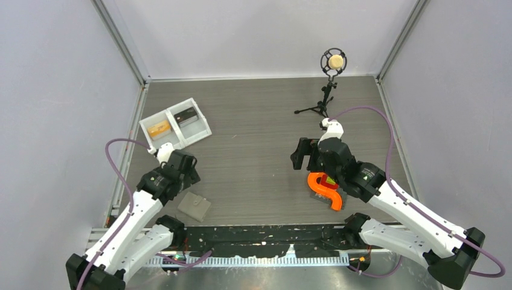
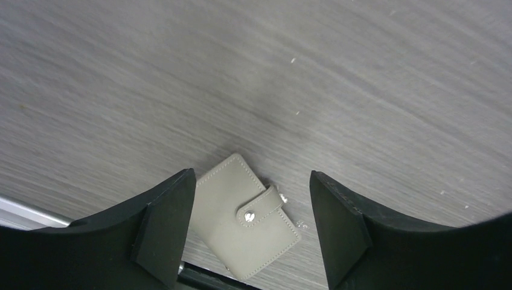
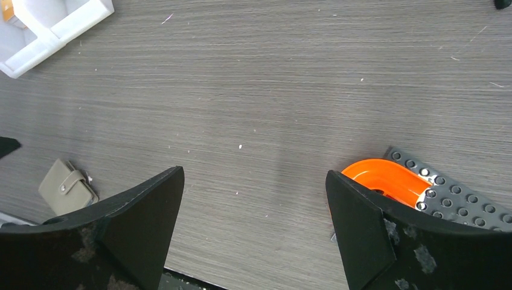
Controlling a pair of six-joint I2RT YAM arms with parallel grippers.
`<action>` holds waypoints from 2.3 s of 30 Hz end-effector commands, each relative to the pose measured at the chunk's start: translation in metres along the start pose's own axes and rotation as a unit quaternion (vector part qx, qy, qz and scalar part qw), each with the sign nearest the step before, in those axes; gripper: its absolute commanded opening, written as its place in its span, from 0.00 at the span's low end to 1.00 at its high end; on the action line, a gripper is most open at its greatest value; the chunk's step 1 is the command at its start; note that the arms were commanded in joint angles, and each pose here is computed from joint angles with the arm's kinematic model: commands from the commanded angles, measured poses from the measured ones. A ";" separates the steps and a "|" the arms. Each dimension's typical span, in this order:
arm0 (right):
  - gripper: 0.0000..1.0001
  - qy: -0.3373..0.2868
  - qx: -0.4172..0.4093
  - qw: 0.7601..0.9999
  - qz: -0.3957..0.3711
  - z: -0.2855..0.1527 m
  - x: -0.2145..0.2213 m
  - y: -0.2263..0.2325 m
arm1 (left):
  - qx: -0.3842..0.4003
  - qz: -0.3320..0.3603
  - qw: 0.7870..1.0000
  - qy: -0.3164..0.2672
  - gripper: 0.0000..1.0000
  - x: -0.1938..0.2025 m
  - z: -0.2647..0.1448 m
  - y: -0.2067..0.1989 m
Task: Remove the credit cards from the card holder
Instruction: Move the card holder to the corner of the board, then open the card holder at the center of the board.
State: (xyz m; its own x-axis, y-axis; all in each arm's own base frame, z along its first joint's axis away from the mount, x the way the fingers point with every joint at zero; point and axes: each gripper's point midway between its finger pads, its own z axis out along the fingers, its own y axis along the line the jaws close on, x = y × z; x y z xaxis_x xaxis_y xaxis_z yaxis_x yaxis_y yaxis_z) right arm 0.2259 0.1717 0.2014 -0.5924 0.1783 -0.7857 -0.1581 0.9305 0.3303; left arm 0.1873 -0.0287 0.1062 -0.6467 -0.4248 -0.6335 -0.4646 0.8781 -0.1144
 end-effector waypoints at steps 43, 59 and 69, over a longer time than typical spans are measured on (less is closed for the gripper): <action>0.61 0.096 -0.075 0.993 0.000 0.039 0.057 0.084 | 0.044 -0.075 0.996 0.018 0.50 0.019 0.008 -0.009; 0.54 0.175 -0.130 0.972 -0.082 0.077 0.149 0.243 | -0.009 -0.201 0.978 0.052 0.50 0.068 0.037 0.034; 0.51 0.224 -0.127 0.963 -0.078 0.097 0.193 0.269 | -0.005 -0.212 0.976 0.049 0.49 0.072 0.034 0.037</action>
State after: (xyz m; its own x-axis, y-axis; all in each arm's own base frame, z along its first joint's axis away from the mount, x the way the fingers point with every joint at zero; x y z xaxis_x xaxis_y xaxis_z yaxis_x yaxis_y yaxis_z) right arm 0.1477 0.4663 0.0750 -0.8002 -0.2187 -0.5585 -0.4544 0.8288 0.3265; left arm 0.1463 -0.0210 0.0304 -0.4714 -0.7545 -0.4566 -0.6936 0.6370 -0.3364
